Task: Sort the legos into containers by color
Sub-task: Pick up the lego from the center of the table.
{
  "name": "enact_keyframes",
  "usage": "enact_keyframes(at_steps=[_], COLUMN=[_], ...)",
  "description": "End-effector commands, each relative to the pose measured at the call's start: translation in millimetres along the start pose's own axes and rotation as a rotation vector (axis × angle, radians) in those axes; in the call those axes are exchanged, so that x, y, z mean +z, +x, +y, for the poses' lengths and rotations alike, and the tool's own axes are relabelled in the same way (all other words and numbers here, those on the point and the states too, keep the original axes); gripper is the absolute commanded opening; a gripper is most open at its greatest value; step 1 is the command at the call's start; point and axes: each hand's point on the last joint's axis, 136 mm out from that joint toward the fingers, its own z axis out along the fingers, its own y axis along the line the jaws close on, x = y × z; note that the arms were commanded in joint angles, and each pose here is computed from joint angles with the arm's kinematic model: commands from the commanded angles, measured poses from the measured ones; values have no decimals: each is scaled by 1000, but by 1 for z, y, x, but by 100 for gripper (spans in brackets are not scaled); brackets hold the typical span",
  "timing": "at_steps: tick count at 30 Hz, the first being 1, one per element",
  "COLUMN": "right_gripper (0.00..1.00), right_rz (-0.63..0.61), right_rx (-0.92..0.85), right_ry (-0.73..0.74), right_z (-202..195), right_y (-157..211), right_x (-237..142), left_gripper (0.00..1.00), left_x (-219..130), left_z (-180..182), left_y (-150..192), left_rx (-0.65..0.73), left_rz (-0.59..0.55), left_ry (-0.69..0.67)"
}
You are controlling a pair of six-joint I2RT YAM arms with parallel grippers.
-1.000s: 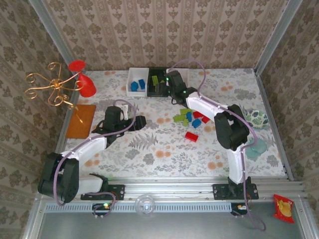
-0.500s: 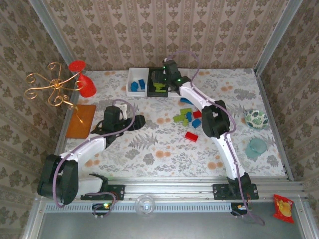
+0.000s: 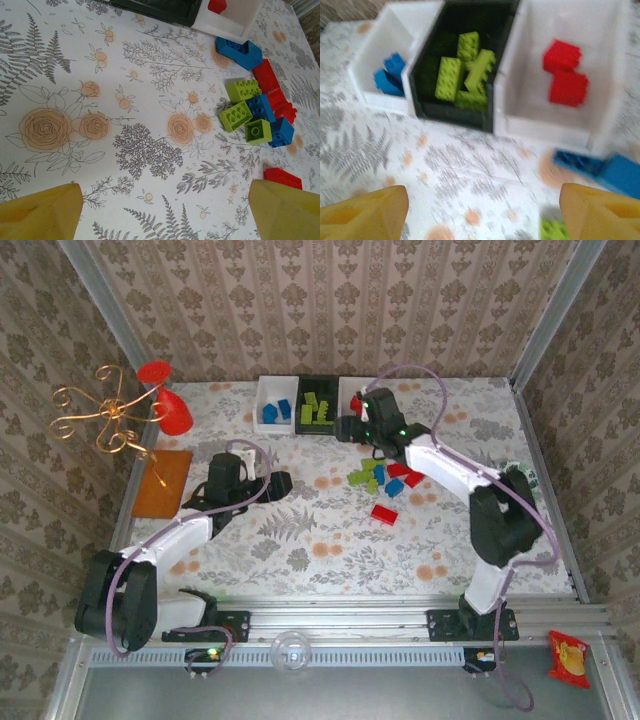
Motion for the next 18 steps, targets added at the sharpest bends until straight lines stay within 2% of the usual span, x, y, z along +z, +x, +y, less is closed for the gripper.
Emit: enact_keyframes(at_steps=[1, 4, 8, 13, 18], right_gripper=[79, 76, 71, 65, 60], right_rz=[136, 217, 242, 264, 241], right_rx=[-57, -75, -36, -3, 5], right_ry=[125, 202, 249, 249, 265], right_z=[-25, -34, -43, -40, -41], right_y=[61, 102, 131, 149, 148], right_x=[-14, -25, -27, -9, 6], left_gripper=[87, 87, 87, 87, 87], left_x=[-3, -1, 0, 1, 0], left_z=[-4, -4, -4, -5, -5], left_y=[-1, 0, 0, 1, 2], left_rx=[9, 6, 4, 6, 7], left_rz=[-10, -7, -6, -1, -2], left_ry=[23, 25, 26, 27, 28])
